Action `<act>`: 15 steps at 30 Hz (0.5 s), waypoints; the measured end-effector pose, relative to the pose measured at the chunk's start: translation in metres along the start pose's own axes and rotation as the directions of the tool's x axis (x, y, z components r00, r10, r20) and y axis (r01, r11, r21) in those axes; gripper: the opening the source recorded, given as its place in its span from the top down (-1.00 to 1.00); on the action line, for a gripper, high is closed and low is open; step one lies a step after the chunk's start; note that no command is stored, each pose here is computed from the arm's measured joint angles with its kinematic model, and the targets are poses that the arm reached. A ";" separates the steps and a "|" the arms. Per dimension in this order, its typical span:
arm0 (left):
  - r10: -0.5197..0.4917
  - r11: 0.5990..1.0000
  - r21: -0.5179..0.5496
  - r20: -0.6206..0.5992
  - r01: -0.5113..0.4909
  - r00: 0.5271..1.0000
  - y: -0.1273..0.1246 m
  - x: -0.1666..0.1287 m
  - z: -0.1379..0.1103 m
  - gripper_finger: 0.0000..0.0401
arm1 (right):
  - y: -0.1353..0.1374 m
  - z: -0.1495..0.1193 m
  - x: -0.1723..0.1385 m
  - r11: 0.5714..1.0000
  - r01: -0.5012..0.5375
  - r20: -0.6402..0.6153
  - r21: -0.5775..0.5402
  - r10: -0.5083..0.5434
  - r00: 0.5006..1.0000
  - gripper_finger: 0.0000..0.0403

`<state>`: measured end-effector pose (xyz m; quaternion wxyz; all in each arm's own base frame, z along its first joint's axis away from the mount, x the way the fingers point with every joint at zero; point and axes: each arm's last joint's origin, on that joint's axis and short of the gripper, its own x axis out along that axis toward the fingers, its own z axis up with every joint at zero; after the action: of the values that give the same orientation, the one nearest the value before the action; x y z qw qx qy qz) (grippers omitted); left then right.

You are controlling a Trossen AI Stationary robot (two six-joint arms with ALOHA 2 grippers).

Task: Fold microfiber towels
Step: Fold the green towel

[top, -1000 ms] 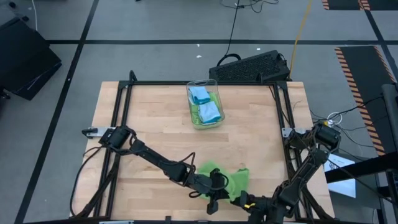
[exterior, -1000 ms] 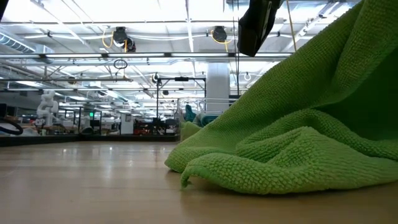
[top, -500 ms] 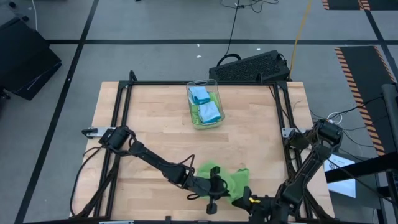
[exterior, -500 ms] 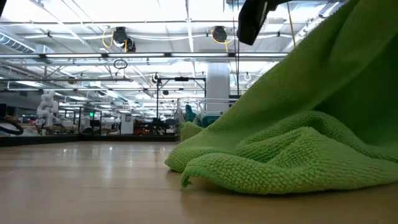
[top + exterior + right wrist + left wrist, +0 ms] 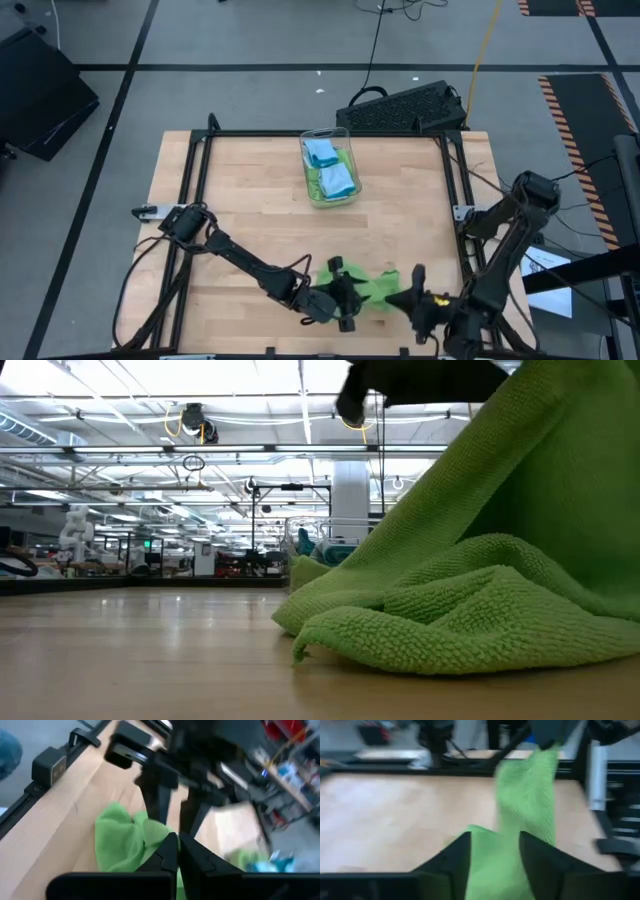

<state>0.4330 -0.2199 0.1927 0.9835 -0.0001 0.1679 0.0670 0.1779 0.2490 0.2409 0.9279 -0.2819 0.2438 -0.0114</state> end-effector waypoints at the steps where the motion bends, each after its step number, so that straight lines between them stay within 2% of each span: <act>1: 0.038 0.999 0.019 0.009 -0.038 0.999 -0.001 -0.001 0.000 0.11 | -0.004 -0.004 -0.002 1.000 0.002 -0.009 0.023 -0.001 1.000 1.00; 4: 0.124 0.989 0.070 0.046 -0.127 0.991 -0.004 -0.006 0.001 -0.09 | -0.014 -0.016 -0.006 0.996 0.004 -0.014 0.094 -0.003 1.000 1.00; 8: 0.124 0.984 0.120 0.092 -0.135 0.988 -0.011 -0.010 0.004 -0.26 | -0.025 -0.037 -0.010 0.984 0.008 -0.018 0.177 -0.005 1.000 0.99; 11: 0.109 0.982 0.136 0.140 -0.128 0.984 -0.015 -0.013 0.010 -0.31 | -0.036 -0.054 -0.014 0.968 0.010 -0.015 0.252 -0.007 1.000 0.99; 15: 0.078 0.980 0.168 0.152 -0.104 0.985 -0.017 -0.014 0.011 -0.28 | -0.051 -0.074 -0.021 0.937 0.008 -0.005 0.349 -0.007 1.000 0.99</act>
<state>0.4256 -0.2386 0.2075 0.9852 0.0991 0.1013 0.0968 0.1317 0.1715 0.2234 0.9627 -0.1137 0.2386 -0.0584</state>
